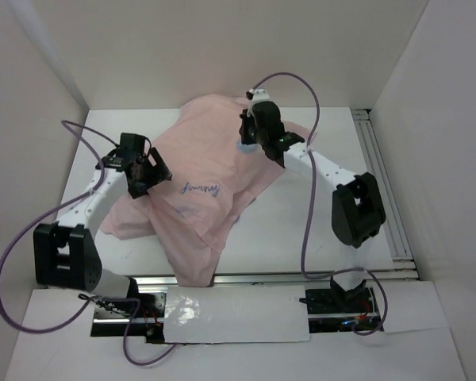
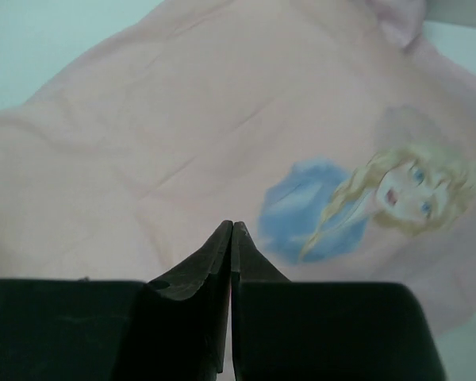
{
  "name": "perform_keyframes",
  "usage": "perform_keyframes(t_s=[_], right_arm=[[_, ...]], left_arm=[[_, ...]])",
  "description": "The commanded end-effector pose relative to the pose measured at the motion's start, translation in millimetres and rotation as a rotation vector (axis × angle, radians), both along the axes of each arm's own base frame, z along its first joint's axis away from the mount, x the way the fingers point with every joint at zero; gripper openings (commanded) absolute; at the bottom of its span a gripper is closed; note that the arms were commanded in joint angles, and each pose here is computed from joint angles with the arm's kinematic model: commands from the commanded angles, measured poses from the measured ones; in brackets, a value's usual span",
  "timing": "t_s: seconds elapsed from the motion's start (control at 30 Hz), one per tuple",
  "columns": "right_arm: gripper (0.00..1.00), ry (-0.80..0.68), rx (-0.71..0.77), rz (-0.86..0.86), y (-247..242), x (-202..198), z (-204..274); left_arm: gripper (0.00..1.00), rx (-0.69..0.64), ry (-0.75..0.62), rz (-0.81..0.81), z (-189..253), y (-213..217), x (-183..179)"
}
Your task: Put the pillow into the pillowcase
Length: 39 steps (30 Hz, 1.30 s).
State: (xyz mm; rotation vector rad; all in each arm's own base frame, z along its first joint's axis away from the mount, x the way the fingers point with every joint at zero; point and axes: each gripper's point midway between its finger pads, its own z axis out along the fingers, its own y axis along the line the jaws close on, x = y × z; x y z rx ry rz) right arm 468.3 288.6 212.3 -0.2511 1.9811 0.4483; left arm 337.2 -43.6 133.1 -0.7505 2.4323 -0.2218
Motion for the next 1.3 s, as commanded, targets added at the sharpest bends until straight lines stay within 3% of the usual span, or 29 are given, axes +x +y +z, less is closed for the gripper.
perform_keyframes(t_s=[0.0, 0.03, 0.1, 0.13, 0.23, 0.33, 0.4, 0.43, 0.5, 0.53, 0.57, 0.6, 0.63, 0.67, 0.7, 0.73, 0.83, 0.9, 0.93, 0.97, 1.0, 1.1, 1.2, 1.27], right_arm=[[0.07, -0.008, -0.037, 0.011, -7, 40, -12], [0.07, -0.052, -0.03, -0.011, -15, 61, 1], [0.11, -0.047, -0.057, -0.028, -19, 92, -30], [0.15, -0.085, -0.034, -0.041, -24, 112, -17], [0.17, -0.028, -0.037, -0.037, -22, 141, -73], [0.15, 0.043, -0.027, -0.046, -20, 150, -110], [0.11, 0.051, -0.017, -0.119, -33, 144, -118], [0.09, 0.057, -0.009, -0.194, -44, 141, -121], [0.09, 0.096, 0.002, -0.283, -77, 119, -131], [0.09, 0.132, 0.032, -0.319, -81, 108, -137], [0.08, 0.198, -0.001, -0.396, -107, 87, -167], [0.06, 0.216, 0.007, -0.431, -119, 76, -160], [0.04, 0.246, 0.023, -0.467, -124, 64, -165], [0.04, 0.29, -0.014, -0.515, -143, 43, -185], [0.04, 0.3, -0.011, -0.522, -146, 32, -176], [0.04, 0.315, -0.01, -0.528, -149, 23, -177], [0.09, 0.309, -0.039, -0.522, -158, 5, -163], [0.21, 0.271, -0.039, -0.53, -163, 14, -135], [0.37, 0.268, -0.052, -0.522, -164, 14, -125], [0.47, 0.234, -0.052, -0.521, -168, 22, -107], [0.59, 0.203, -0.043, -0.503, -167, 23, -87], [0.67, 0.159, -0.005, -0.523, -181, 26, -61], [0.73, 0.158, 0.023, -0.54, -197, 15, -51], [0.75, 0.149, 0.028, -0.548, -203, 9, -45]], left_arm=[[0.97, -0.015, 0.019, -0.045, -8, -6, 31], [0.97, -0.017, 0.033, -0.065, -16, -9, 37], [0.93, -0.044, 0.081, -0.096, -39, -17, 57], [0.86, -0.037, 0.099, -0.106, -48, -17, 64], [0.84, 0.008, 0.166, -0.113, -74, -16, 91], [0.83, 0.049, 0.122, -0.186, -67, -28, 123], [0.85, 0.069, 0.119, -0.237, -75, -39, 137], [0.85, 0.074, 0.055, -0.284, -59, -44, 158], [0.87, 0.075, 0.027, -0.366, -65, -66, 176], [0.9, 0.076, -0.044, -0.394, -45, -78, 197], [0.94, 0.08, -0.056, -0.45, -45, -95, 202], [0.97, 0.086, -0.025, -0.474, -66, -104, 208], [0.99, 0.077, -0.093, -0.515, -44, -118, 227], [0.99, 0.071, -0.087, -0.542, -45, -127, 229], [0.99, 0.062, -0.071, -0.561, -58, -137, 231], [0.99, 0.044, -0.119, -0.574, -42, -144, 240], [0.99, 0.037, -0.074, -0.535, -44, -132, 226], [0.99, 0.078, -0.111, -0.43, -6, -101, 218], [0.99, 0.088, -0.112, -0.395, 4, -86, 211], [0.99, 0.1, -0.116, -0.328, 22, -67, 191], [0.99, 0.098, -0.05, -0.25, 6, -39, 171], [0.99, 0.118, -0.076, -0.071, 38, 13, 131], [0.99, 0.091, 0.055, 0.149, -1, 72, 75], [0.99, 0.053, 0.081, 0.2, -9, 81, 51]])
